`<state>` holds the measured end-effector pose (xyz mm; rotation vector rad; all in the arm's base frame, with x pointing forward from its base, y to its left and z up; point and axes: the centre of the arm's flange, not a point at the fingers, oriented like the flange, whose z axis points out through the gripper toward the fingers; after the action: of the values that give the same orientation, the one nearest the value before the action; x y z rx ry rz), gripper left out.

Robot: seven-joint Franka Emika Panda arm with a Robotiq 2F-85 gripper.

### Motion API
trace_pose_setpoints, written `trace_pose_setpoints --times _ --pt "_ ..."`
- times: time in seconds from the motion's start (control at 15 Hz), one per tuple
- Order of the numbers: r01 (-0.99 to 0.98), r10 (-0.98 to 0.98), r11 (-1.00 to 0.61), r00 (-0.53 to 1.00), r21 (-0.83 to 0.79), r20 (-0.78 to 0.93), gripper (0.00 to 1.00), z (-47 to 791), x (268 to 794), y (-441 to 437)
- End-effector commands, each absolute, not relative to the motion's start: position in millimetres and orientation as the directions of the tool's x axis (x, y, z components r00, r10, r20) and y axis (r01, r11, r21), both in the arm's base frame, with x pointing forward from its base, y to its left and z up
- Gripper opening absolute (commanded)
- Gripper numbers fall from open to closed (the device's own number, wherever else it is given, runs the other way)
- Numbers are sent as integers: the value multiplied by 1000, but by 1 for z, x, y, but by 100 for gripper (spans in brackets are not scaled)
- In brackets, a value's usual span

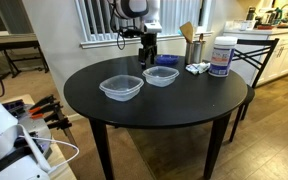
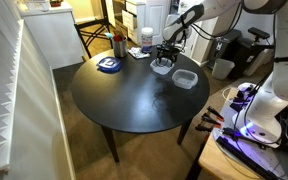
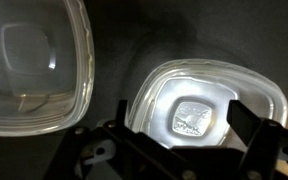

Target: Pick up the plastic lunchbox in the front and put it inside the other lunchbox

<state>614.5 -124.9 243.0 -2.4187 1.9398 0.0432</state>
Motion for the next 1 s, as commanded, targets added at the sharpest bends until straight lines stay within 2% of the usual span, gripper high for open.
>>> trace_pose_setpoints --times 0.0,0.27,0.33,0.4,0.47,0.6,0.73,0.93 --pt "-999 -999 -21 22 -33 -37 100 225 627 -133" --pt "-985 -986 166 -166 -37 -10 98 213 633 -138" --pt "-980 -980 196 -197 -35 1 94 209 634 -139" --pt "-974 -974 224 -225 -30 10 80 205 635 -139" --pt "-968 -968 248 -249 -20 21 73 200 635 -139" --pt "-957 -957 289 -289 1 22 94 194 635 -138" --pt "-953 -953 303 -303 5 20 100 192 635 -132" --pt "-951 -951 310 -310 5 14 100 196 635 -122"
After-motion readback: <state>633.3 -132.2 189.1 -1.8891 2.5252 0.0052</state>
